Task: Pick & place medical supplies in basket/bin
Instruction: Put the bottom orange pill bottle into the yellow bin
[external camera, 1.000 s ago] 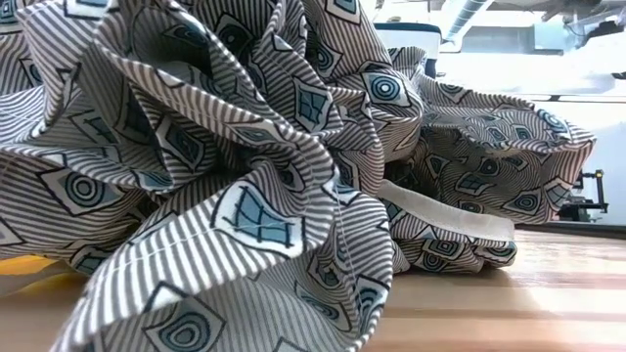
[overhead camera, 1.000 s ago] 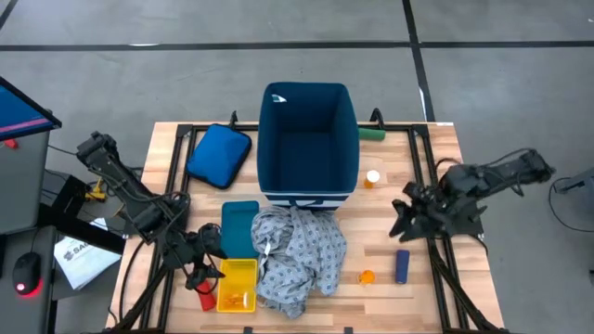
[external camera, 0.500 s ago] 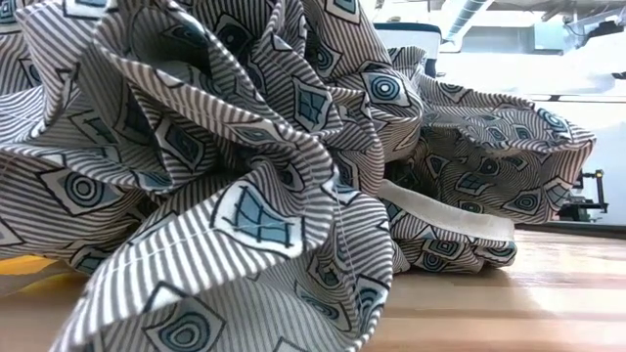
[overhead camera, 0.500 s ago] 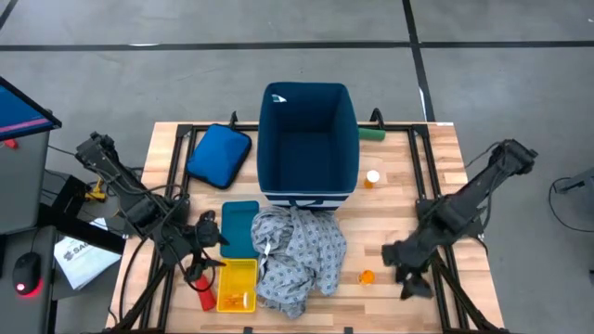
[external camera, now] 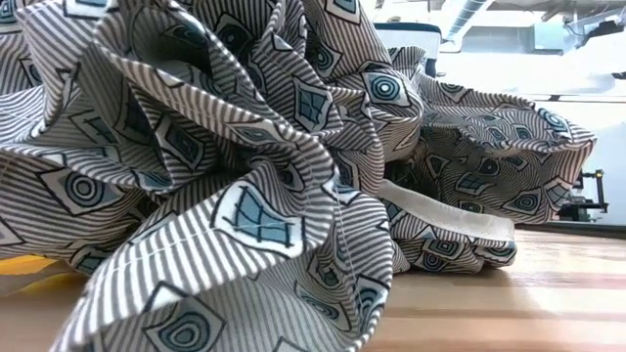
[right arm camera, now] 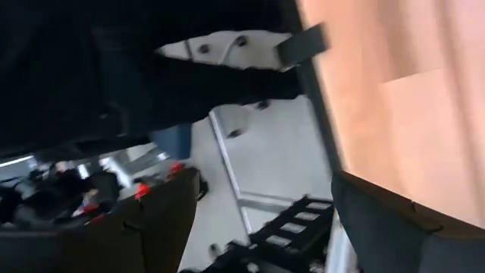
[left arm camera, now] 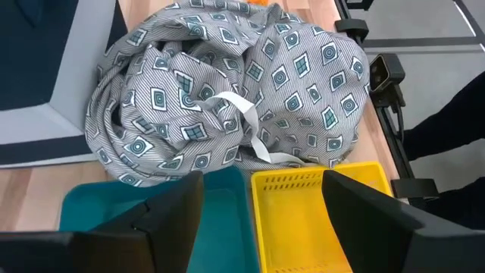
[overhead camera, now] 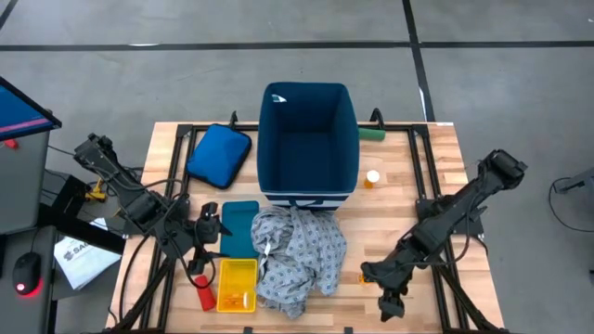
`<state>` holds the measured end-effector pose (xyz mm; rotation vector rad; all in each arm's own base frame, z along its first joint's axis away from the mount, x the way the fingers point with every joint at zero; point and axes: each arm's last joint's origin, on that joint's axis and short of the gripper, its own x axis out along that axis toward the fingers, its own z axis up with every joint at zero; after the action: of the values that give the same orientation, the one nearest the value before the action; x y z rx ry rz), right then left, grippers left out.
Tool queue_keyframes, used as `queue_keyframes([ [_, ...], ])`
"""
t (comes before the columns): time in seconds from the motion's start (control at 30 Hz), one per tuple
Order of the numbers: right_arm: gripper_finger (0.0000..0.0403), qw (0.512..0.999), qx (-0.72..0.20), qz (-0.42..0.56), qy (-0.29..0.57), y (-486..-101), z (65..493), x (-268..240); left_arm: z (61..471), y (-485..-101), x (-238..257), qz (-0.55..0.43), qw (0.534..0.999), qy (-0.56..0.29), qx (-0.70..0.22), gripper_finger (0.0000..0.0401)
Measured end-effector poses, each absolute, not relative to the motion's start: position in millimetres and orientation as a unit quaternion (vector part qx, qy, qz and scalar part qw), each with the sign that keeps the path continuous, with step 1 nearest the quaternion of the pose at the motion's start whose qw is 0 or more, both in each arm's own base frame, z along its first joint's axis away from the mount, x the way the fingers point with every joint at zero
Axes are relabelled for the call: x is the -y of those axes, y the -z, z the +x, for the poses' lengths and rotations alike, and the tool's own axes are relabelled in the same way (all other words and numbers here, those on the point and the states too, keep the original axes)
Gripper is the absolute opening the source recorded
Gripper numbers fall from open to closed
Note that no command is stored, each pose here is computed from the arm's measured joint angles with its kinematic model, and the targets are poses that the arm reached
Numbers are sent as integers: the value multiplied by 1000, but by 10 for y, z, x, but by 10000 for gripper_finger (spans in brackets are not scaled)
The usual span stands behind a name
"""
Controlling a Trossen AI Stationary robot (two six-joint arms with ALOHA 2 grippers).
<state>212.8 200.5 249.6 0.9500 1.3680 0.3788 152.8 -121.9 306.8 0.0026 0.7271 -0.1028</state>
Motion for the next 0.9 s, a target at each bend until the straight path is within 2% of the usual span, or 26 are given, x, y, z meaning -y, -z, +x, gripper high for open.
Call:
queue_keyframes([
  [0.13,297,659,-604,414,-171,-2762,2106,-2033,1523,-3068,1224,5,933,53,-355,261],
  [0.33,297,717,-598,317,-164,-3191,2120,-1996,1526,-3070,1218,28,935,51,-349,258],
  [0.47,297,713,-645,234,-142,-3175,2187,-1935,1525,-3077,1211,34,937,45,-344,259],
  [0.7,297,728,-642,110,-215,-2938,2362,-2055,1531,-3084,1194,60,942,23,-330,259],
  [0.83,297,726,-663,61,-172,-2692,2470,-2077,1534,-3089,1182,67,945,4,-321,258],
  [0.9,297,749,-646,34,-143,-2679,2486,-2056,1535,-3090,1180,67,945,0,-319,256],
])
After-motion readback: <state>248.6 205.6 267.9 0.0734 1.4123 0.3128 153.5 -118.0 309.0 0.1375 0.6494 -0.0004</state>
